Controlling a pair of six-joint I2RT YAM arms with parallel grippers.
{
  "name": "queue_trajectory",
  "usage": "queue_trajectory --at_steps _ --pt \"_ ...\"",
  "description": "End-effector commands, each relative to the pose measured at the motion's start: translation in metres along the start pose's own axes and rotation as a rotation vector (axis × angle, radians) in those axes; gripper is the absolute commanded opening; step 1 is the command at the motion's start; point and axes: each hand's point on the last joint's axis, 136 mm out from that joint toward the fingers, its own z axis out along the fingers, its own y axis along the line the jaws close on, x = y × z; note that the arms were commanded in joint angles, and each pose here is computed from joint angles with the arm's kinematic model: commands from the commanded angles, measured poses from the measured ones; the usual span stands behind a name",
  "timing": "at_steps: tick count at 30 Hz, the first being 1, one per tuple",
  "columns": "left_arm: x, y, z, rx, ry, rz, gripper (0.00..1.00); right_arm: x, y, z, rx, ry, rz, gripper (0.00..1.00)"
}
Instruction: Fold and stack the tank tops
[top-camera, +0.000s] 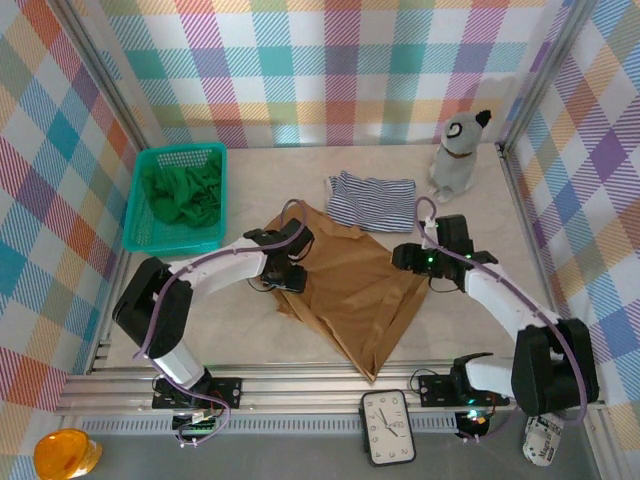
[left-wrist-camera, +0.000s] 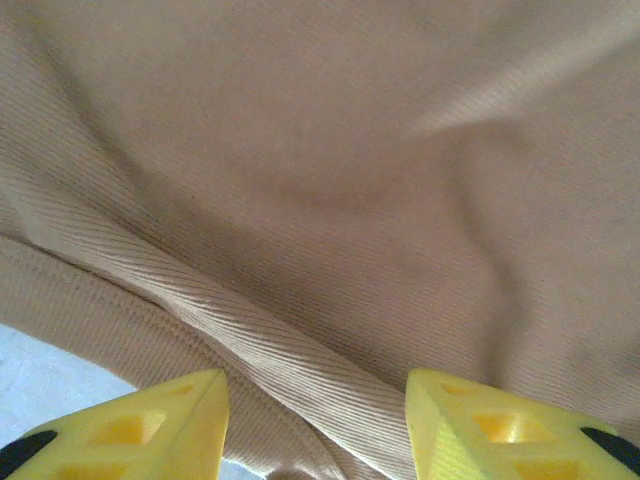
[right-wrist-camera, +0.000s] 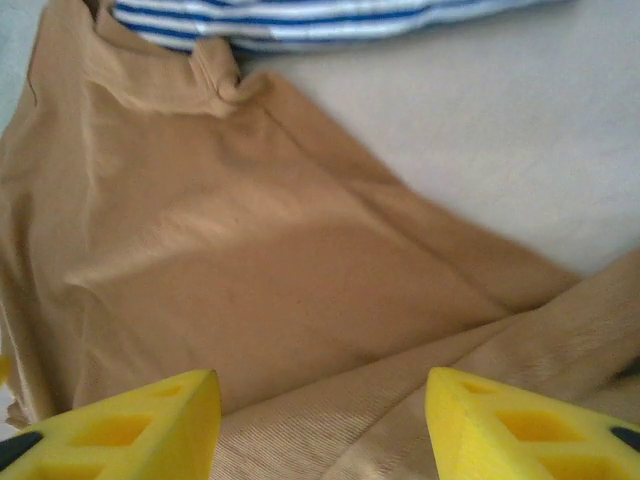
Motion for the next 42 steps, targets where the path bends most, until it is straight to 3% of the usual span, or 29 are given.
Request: queue_trajectory --at_steps 1,10,21,25,29,33,36,42 --pt "0.024 0.012 0.018 -0.015 0.090 -0.071 0.49 -0.007 0.013 0.015 -0.065 -0.018 0.089 0.56" --pt "0.082 0.025 0.018 -0.060 0.251 -0.171 0.47 0.010 0.006 0.050 -0.012 0.102 0.025 0.52" --pt "0.124 -0.003 -0.014 -0.024 0.216 -0.239 0.53 0.008 0.048 0.094 -0.107 0.211 -0.162 0.50" --pt "0.100 -0.002 -0.044 -0.039 0.137 -0.201 0.55 -0.010 0.080 0.101 -0.219 0.202 -0.247 0.50" --pt "0.054 -0.002 -0.062 -0.050 0.050 -0.145 0.56 -0.020 0.076 0.081 -0.140 0.176 -0.258 0.51" --pt "0.000 0.013 -0.049 -0.090 -0.024 -0.148 0.57 -0.007 0.051 0.054 -0.006 0.154 -0.177 0.56" --pt "-0.033 0.037 -0.033 -0.162 -0.048 -0.163 0.57 0.020 0.042 0.041 0.002 0.179 -0.051 0.57" --pt "-0.055 0.057 -0.002 -0.184 -0.009 -0.187 0.56 0.050 0.016 0.040 0.062 0.213 0.027 0.57"
